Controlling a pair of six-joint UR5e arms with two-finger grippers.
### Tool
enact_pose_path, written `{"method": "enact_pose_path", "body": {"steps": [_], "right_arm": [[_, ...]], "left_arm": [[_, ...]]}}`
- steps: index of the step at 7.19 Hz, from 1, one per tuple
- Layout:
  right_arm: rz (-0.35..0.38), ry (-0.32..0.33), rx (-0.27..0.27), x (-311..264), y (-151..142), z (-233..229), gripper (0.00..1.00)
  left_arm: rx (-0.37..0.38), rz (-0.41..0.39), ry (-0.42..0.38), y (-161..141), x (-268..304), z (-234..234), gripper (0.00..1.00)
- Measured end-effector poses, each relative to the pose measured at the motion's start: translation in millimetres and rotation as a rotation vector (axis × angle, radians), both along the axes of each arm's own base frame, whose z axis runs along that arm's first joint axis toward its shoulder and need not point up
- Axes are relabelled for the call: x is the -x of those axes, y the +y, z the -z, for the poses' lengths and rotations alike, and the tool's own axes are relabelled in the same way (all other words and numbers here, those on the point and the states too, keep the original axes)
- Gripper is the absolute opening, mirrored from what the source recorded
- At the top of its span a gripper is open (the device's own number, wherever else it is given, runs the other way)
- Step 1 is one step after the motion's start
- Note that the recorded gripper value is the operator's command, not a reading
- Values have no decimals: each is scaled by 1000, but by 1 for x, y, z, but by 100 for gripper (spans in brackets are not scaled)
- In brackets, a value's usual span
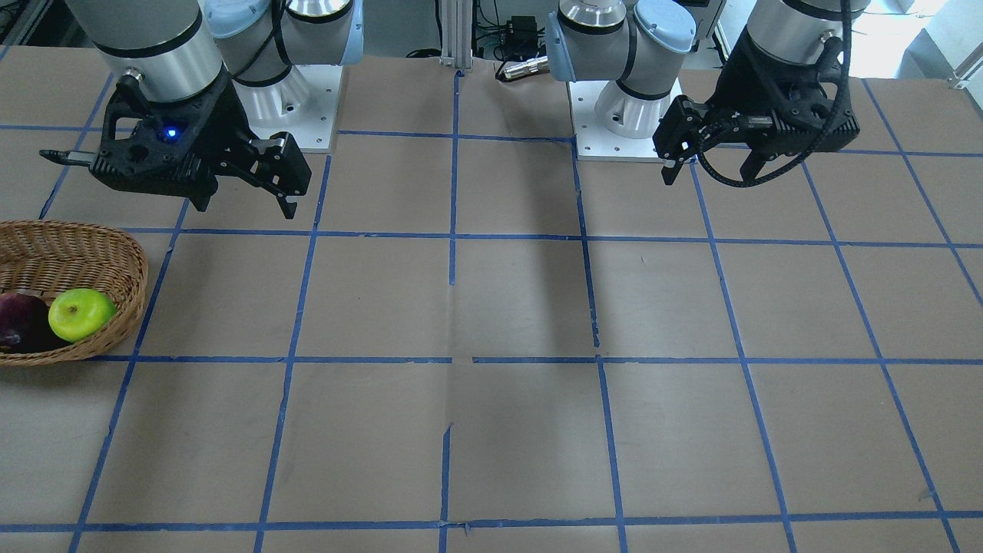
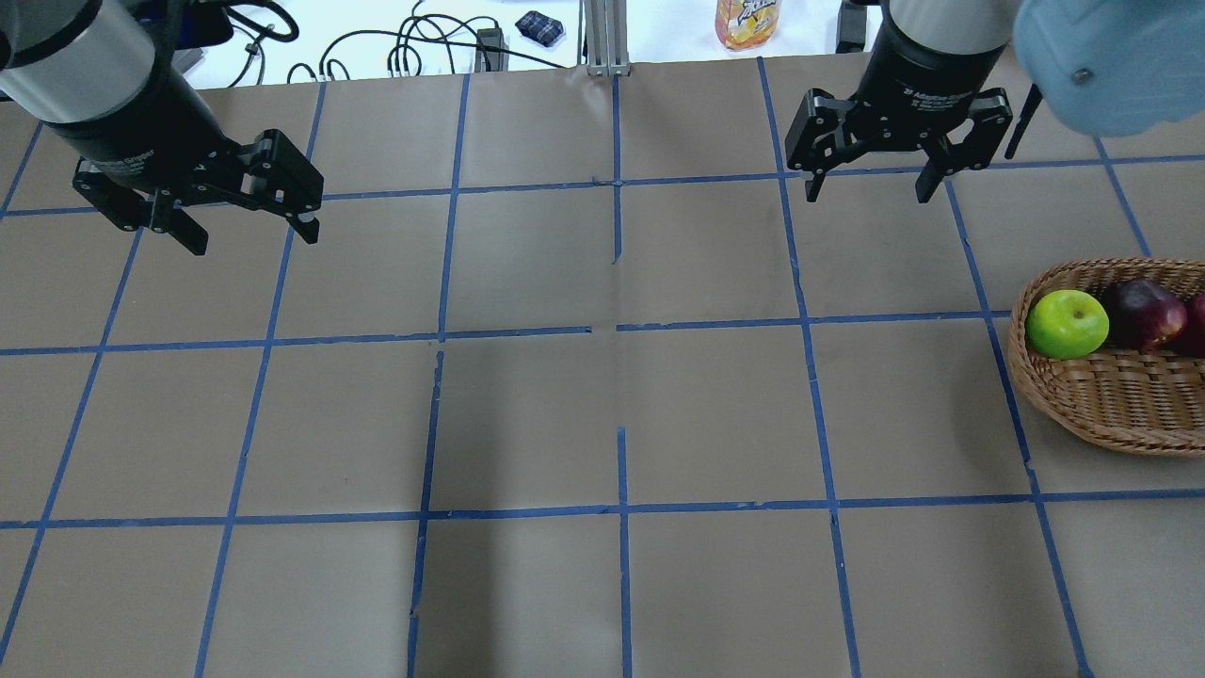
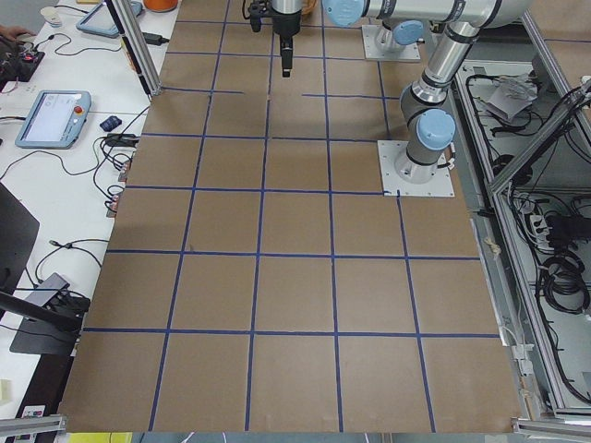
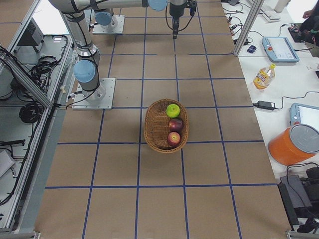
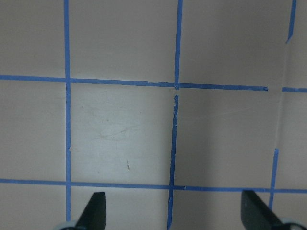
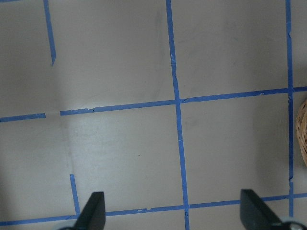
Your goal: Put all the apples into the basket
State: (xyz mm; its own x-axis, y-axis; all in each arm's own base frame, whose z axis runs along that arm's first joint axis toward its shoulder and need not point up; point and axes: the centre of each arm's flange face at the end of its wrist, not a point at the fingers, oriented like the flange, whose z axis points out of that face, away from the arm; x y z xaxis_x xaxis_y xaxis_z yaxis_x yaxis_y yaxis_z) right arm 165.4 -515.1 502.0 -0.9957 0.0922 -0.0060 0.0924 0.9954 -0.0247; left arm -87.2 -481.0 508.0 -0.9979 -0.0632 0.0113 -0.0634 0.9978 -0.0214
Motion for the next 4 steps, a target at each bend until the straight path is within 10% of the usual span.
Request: {"method": "enact_pose_path", "body": {"steps": [4], "right_arm": [[7, 3, 10, -3, -6, -3, 100]], "left_arm": [[10, 7, -47, -44, 7, 39, 100]]}}
